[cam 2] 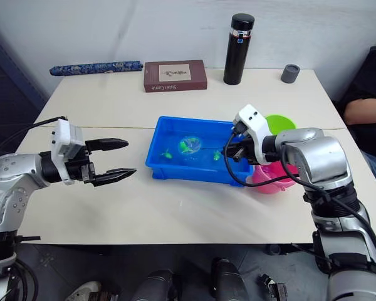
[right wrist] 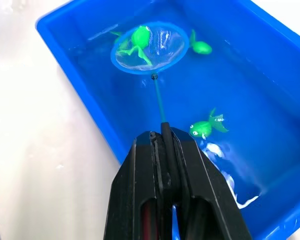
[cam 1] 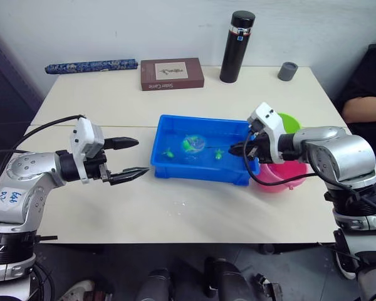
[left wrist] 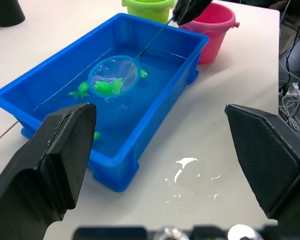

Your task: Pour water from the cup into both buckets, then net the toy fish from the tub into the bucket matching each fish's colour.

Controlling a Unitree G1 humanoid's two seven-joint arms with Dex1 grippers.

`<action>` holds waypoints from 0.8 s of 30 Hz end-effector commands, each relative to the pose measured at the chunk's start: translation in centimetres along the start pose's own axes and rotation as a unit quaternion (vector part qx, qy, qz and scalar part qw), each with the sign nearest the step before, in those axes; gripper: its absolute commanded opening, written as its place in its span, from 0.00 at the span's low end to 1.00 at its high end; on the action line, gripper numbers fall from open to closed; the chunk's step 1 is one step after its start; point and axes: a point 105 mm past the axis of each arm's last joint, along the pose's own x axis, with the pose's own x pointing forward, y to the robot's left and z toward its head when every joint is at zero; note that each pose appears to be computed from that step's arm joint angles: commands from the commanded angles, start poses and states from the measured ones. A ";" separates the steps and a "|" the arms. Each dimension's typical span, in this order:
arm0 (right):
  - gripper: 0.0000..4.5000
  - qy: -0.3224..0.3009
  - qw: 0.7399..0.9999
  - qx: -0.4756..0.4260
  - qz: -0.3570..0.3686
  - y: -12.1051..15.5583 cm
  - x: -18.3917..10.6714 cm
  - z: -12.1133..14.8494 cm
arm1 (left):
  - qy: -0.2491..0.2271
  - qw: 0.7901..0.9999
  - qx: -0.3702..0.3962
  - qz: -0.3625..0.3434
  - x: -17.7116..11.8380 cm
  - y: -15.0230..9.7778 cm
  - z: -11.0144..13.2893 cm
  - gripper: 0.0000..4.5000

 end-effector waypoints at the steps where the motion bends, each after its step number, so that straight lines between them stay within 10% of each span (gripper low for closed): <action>1: 0.00 -0.025 1.000 -0.008 -0.007 0.0 -1.2 1.0 | -0.010 1.000 0.018 -0.005 0.1 0.1 0.7 0.99; 24: 0.00 -0.062 0.960 0.038 -0.271 -9.5 -13.7 -1.1 | -0.037 0.998 0.048 -0.031 3.1 3.0 2.2 0.99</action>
